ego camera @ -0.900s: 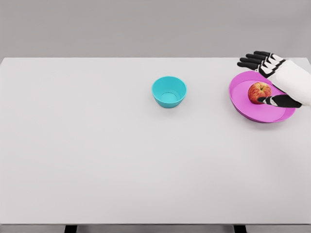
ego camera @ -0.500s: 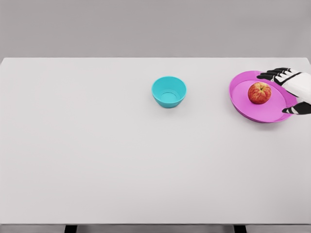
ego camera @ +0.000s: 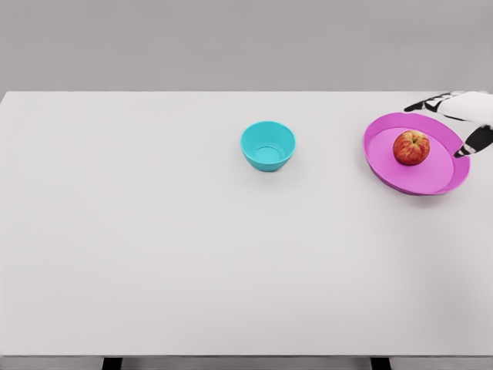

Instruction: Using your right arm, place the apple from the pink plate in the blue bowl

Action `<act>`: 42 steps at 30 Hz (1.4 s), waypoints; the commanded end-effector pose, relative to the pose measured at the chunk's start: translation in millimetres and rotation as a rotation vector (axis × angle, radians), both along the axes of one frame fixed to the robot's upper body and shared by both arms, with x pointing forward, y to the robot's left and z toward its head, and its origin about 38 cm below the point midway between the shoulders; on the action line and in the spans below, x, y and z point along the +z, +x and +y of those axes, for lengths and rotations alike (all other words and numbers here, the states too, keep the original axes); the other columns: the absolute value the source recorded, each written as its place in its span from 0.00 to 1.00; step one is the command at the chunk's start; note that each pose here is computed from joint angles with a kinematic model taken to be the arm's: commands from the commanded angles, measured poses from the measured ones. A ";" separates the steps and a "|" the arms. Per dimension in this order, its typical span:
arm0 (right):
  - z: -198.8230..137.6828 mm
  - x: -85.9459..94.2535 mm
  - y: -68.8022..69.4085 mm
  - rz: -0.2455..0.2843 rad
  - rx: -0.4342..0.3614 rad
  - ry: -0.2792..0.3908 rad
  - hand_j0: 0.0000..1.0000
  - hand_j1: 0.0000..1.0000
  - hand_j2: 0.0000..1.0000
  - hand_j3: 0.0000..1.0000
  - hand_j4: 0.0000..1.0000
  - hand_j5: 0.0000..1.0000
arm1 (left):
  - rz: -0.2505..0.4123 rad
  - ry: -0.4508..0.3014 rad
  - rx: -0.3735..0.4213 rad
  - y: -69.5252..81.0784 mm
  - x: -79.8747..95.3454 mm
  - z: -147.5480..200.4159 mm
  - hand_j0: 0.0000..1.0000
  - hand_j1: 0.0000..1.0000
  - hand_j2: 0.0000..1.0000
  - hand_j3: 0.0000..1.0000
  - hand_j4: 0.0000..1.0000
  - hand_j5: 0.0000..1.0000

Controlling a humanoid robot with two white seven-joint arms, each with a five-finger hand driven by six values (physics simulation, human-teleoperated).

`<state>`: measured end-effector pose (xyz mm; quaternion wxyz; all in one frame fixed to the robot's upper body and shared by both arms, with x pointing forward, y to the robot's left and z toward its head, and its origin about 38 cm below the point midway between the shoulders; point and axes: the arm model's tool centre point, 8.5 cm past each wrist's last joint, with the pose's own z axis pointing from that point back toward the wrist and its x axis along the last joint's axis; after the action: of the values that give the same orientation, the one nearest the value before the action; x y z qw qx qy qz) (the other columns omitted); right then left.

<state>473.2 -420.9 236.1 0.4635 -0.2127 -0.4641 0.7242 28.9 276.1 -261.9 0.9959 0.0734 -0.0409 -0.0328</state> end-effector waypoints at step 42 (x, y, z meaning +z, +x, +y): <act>15.6 -61.4 31.6 0.172 -0.054 -0.047 0.51 0.51 0.51 0.51 0.51 0.51 | 0.000 0.000 0.000 0.0 0.0 0.0 1.00 1.00 1.00 1.00 1.00 1.00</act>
<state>505.6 -405.4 176.2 0.5179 -0.1745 -0.4049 0.7331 28.9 276.1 -261.9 0.9959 0.0734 -0.0409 -0.0327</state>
